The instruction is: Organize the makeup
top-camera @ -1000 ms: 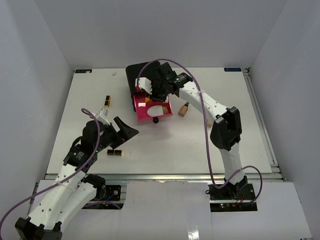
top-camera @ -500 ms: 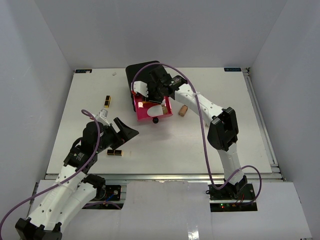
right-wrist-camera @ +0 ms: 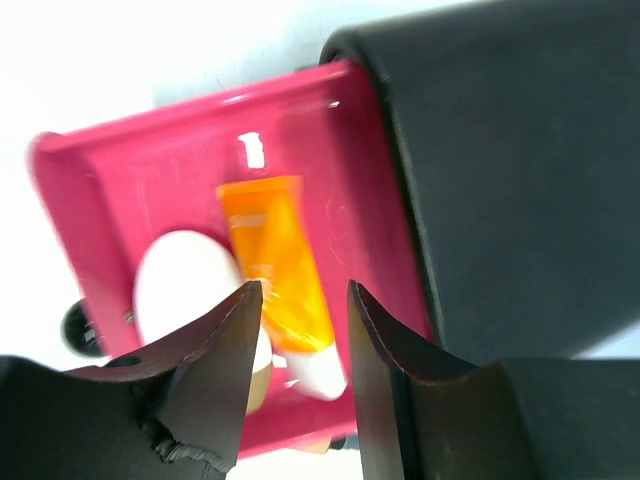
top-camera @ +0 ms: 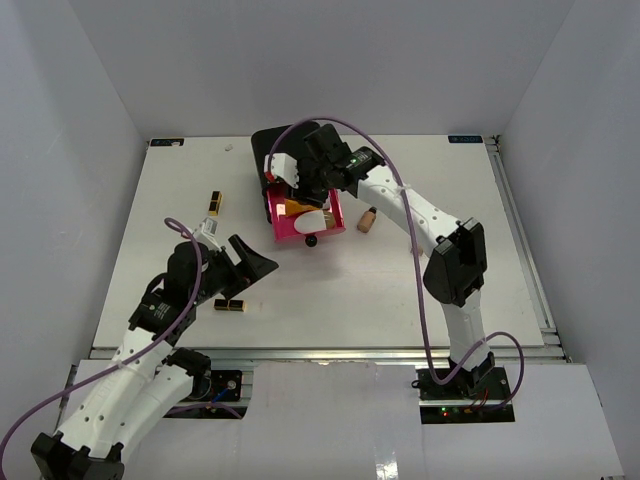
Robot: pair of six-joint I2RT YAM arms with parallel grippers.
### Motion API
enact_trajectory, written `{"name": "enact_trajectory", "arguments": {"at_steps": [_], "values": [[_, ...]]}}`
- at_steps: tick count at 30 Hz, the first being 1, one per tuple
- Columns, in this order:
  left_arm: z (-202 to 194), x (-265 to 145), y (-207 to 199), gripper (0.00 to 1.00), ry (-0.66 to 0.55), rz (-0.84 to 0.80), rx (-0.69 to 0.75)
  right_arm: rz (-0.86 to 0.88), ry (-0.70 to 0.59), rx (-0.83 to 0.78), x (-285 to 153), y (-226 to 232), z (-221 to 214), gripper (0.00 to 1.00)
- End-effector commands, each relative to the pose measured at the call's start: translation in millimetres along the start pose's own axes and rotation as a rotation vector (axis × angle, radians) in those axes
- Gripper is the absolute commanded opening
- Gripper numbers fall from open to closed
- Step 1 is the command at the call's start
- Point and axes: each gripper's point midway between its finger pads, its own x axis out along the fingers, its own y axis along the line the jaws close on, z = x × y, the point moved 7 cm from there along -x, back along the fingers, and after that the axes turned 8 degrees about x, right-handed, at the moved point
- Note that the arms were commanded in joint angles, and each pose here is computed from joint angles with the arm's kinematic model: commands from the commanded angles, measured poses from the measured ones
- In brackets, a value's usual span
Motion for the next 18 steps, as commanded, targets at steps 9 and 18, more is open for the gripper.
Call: {"name": "enact_trajectory", "arguments": {"at_steps": [9,18], "values": [[32,5,-20,0.94,-0.034,0.005,0.135,0.213,-0.257,-0.015,-89,46,32,0.44],[90,22,-53,0.94,-0.092,0.067,0.307,0.499,-0.380,-0.284,-116,119,-19,0.41]]}}
